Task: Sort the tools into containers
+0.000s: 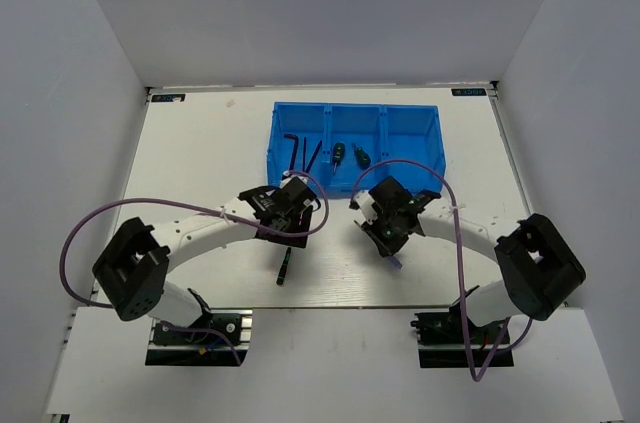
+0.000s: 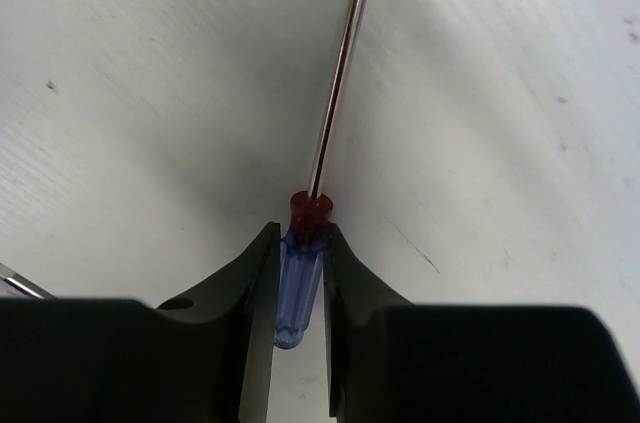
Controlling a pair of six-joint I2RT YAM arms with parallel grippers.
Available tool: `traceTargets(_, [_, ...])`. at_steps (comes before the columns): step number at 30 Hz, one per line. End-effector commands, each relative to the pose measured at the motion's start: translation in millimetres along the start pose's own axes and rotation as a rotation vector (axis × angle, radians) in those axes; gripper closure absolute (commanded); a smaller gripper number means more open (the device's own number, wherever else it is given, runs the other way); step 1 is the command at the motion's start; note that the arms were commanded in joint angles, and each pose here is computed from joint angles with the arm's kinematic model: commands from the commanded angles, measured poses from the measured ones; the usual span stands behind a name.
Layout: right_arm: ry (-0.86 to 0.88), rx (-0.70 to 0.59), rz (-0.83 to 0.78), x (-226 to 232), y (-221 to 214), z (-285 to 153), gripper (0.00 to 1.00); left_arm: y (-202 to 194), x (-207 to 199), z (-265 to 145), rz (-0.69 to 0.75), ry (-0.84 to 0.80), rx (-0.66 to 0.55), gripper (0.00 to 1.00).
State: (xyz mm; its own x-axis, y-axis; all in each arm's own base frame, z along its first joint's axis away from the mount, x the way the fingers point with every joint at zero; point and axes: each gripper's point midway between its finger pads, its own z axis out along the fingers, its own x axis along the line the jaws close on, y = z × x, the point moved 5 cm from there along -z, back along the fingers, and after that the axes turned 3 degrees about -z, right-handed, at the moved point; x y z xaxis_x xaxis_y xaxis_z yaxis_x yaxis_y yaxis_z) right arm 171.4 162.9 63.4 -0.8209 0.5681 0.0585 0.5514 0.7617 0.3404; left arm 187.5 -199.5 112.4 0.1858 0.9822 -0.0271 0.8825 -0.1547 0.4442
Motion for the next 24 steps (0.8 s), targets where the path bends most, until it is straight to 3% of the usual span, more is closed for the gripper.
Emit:
traceTargets(1, [-0.081, -0.001, 0.013, -16, 10, -27, 1.00, 7, -18, -6, -0.015, -0.074, -0.047, 0.21])
traceTargets(5, [-0.218, -0.042, 0.049, -53, 31, -63, 1.00, -3, -16, 0, -0.007, -0.059, -0.020, 0.21])
traceTargets(8, [-0.348, -0.146, 0.103, -90, 58, -104, 1.00, -14, -15, 9, 0.005, -0.037, 0.016, 0.21])
traceTargets(12, [-0.508, -0.221, 0.169, -133, 64, -138, 1.00, -31, -13, 16, 0.010, -0.025, 0.058, 0.21])
traceTargets(15, [-0.587, -0.214, 0.238, -165, 67, -147, 1.00, -41, -10, 19, 0.012, -0.014, 0.076, 0.21])
traceTargets(19, [-0.512, -0.205, 0.298, -195, 85, -127, 0.97, -41, -11, 19, 0.011, -0.010, 0.071, 0.21])
traceTargets(22, [-0.402, -0.217, 0.345, -208, 100, -119, 0.64, -43, -9, 20, 0.017, 0.009, 0.077, 0.21])
traceTargets(23, [-0.390, -0.233, 0.347, -210, 108, -124, 0.40, -43, -9, 20, 0.017, 0.010, 0.077, 0.21])
traceTargets(24, [-0.356, -0.214, 0.365, -213, 108, -114, 0.30, -45, -6, 22, 0.019, 0.022, 0.078, 0.21])
